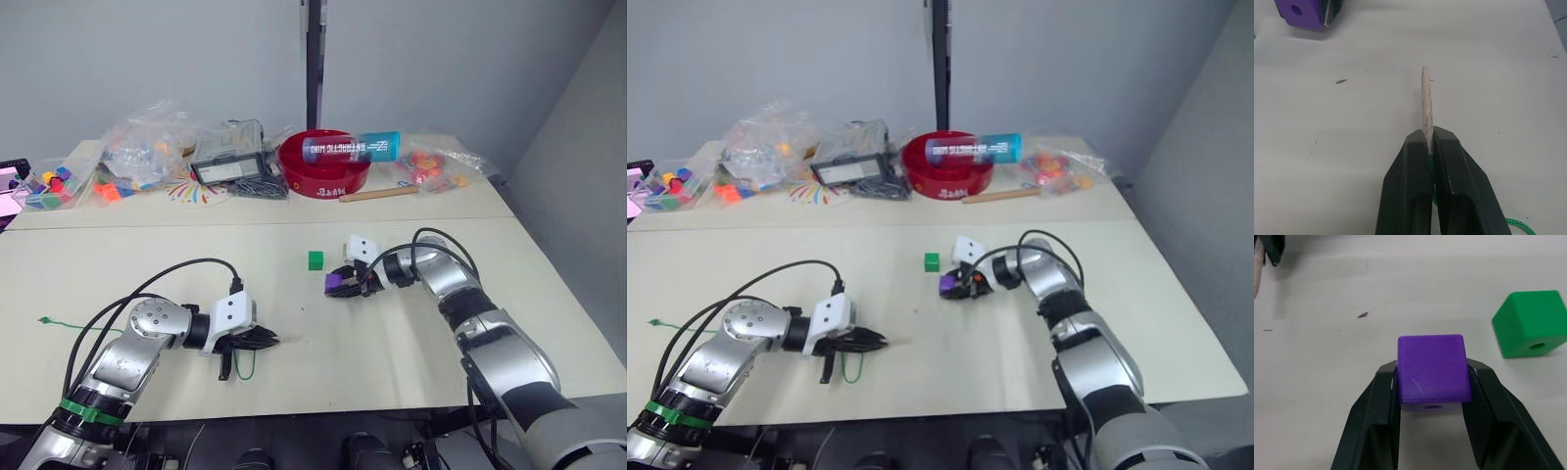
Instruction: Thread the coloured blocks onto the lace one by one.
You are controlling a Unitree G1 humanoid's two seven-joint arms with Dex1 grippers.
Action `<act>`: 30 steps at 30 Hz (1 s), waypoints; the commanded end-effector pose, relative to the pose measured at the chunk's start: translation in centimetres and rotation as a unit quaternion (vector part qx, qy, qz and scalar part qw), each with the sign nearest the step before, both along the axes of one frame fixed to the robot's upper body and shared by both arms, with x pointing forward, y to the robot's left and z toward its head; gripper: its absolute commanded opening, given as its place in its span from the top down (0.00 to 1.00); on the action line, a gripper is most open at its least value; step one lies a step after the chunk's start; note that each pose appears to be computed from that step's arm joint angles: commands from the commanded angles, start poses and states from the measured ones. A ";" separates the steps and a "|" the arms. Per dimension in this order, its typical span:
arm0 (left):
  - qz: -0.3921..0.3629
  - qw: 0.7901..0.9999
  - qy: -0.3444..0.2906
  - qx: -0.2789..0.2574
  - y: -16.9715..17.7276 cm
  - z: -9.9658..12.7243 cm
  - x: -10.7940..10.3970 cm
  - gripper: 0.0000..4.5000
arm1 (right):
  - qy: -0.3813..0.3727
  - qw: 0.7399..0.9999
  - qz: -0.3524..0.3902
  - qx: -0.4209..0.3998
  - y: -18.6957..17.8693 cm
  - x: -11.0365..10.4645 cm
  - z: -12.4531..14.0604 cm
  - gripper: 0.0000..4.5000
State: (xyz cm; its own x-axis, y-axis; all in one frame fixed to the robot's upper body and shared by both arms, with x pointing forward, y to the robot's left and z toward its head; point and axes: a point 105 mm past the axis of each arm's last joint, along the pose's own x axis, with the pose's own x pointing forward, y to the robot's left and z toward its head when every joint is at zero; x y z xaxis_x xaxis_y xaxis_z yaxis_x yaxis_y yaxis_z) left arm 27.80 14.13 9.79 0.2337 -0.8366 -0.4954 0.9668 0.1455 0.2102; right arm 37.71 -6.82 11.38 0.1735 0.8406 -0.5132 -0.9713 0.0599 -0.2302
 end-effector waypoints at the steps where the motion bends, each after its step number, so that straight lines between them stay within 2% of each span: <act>1: -0.001 1.000 -0.019 -0.010 0.1 1.3 0.0 1.00 | -0.001 0.999 0.027 0.020 0.7 -2.7 1.1 0.73; 5: -0.005 1.000 -0.020 -0.004 0.2 1.4 0.1 1.00 | 0.021 0.999 0.034 0.006 1.2 -7.1 -0.2 0.73; 7: -0.008 1.000 -0.020 0.000 0.3 1.4 0.1 1.00 | 0.024 1.000 0.016 0.001 1.6 -8.2 -0.8 0.73; 11: -0.015 1.000 -0.011 0.010 0.3 1.3 0.1 1.00 | 0.023 1.000 -0.009 -0.015 1.7 -8.7 -2.1 0.73; 16: -0.014 0.999 -0.006 0.048 0.0 0.6 0.3 1.00 | 0.035 0.999 -0.025 -0.026 1.4 -8.8 -3.4 0.73; 20: -0.010 0.999 -0.021 0.045 -1.5 0.9 1.0 1.00 | 0.050 0.998 -0.019 -0.020 1.6 -9.2 -3.6 0.73; 30: -0.031 0.999 -0.020 0.040 -2.9 1.4 0.6 1.00 | 0.060 0.998 -0.016 -0.018 2.0 -9.5 -3.9 0.73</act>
State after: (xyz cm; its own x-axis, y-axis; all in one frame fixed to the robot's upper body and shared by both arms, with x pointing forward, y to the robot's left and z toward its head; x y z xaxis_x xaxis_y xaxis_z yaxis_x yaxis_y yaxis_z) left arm 28.43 11.86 10.17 0.2063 -0.7970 -0.5677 0.9702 0.0912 0.2246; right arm 28.93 -5.10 8.73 0.1728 0.8225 -0.5419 -0.9812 0.0958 -0.1676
